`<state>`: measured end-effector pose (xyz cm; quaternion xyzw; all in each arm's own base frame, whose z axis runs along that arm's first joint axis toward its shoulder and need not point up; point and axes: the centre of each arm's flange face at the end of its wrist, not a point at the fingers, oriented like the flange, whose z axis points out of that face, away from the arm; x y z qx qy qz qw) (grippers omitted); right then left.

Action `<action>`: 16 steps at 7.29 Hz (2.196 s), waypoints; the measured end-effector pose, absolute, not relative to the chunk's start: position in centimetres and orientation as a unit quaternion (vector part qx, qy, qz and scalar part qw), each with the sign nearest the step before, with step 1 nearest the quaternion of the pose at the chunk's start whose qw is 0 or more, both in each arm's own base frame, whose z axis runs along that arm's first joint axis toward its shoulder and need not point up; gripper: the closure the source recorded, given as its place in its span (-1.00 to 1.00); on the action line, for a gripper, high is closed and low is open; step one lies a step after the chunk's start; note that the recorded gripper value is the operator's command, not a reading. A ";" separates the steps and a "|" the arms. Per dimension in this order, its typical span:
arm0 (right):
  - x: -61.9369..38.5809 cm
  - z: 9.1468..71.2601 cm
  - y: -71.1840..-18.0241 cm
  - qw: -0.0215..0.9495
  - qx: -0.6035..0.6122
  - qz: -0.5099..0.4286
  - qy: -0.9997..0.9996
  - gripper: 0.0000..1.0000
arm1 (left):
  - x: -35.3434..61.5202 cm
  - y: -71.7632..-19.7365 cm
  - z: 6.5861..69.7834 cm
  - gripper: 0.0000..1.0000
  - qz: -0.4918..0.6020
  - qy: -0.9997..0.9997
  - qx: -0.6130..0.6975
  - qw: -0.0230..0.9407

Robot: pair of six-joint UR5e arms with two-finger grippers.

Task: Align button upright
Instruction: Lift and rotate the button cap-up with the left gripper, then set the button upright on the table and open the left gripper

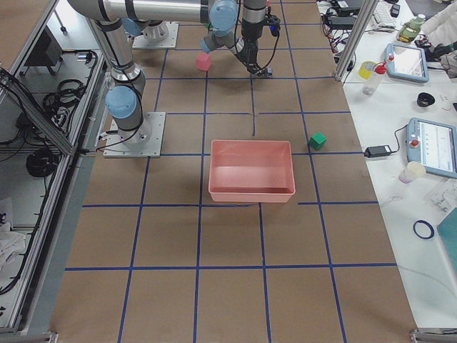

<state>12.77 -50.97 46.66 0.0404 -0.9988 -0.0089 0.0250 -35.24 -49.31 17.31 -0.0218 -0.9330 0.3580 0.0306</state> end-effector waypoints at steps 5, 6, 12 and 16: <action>12.7 46.8 -51.2 0.025 0.038 -0.001 -0.999 -1.00 | -34.8 -53.5 25.2 1.00 0.169 -0.985 -0.006 0.040; 12.6 46.8 -51.2 0.025 0.037 0.001 -0.999 -1.00 | -33.8 -53.7 26.0 1.00 0.122 -0.990 0.027 0.061; 12.5 46.9 -51.3 0.025 0.035 0.004 -0.999 -1.00 | -30.7 -55.9 25.3 1.00 -0.159 -0.882 0.388 0.214; 12.5 46.9 -51.3 0.025 0.035 0.004 -0.999 -1.00 | -27.8 -58.1 21.9 1.00 -0.245 -0.823 0.458 0.230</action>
